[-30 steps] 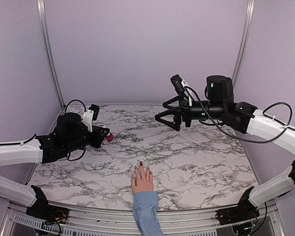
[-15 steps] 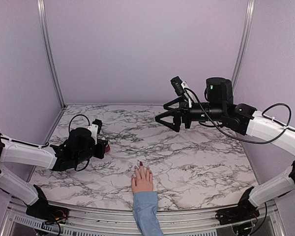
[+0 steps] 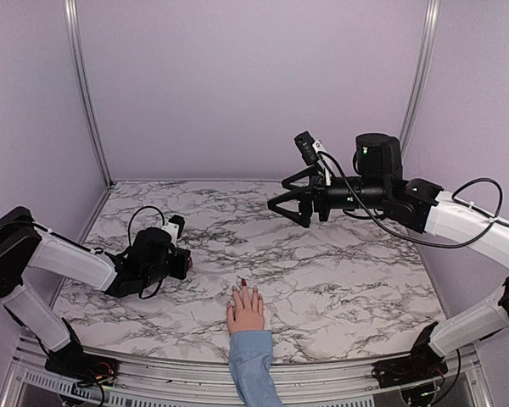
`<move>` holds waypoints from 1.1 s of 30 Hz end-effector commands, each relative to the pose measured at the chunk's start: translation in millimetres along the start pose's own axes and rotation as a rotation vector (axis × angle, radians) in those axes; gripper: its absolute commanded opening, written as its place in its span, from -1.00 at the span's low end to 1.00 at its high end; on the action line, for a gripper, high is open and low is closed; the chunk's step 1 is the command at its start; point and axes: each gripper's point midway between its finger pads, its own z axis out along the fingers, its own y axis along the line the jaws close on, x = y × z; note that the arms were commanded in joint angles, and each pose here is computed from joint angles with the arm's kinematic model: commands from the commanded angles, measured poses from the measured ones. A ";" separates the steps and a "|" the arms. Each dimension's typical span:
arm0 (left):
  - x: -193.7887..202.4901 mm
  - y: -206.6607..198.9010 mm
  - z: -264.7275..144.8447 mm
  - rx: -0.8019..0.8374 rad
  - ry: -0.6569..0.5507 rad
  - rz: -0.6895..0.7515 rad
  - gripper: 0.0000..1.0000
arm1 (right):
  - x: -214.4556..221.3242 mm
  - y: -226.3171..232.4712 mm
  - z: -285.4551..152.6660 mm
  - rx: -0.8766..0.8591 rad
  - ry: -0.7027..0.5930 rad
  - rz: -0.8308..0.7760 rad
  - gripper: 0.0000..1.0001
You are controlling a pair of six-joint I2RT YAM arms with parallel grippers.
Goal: Paint the nails
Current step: Put down the nail polish bottle at the center of the board.
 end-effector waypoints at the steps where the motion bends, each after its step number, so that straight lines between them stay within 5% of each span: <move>1: -15.5 -6.0 3.0 0.014 -0.068 -0.028 -0.89 | -11.6 -2.3 -6.4 0.020 -0.025 -0.010 0.97; 16: -20.4 -9.5 -3.2 0.043 -0.076 -0.043 -0.10 | -10.6 -4.4 -6.4 0.032 -0.022 -0.004 0.97; 30: -126.9 -19.2 -58.9 0.088 -0.174 -0.070 0.97 | -15.9 -23.0 -5.2 0.129 -0.022 0.083 0.97; 33: -153.3 -20.1 -70.6 0.085 -0.176 -0.068 0.98 | -19.7 -31.4 -8.2 0.176 -0.030 0.090 0.97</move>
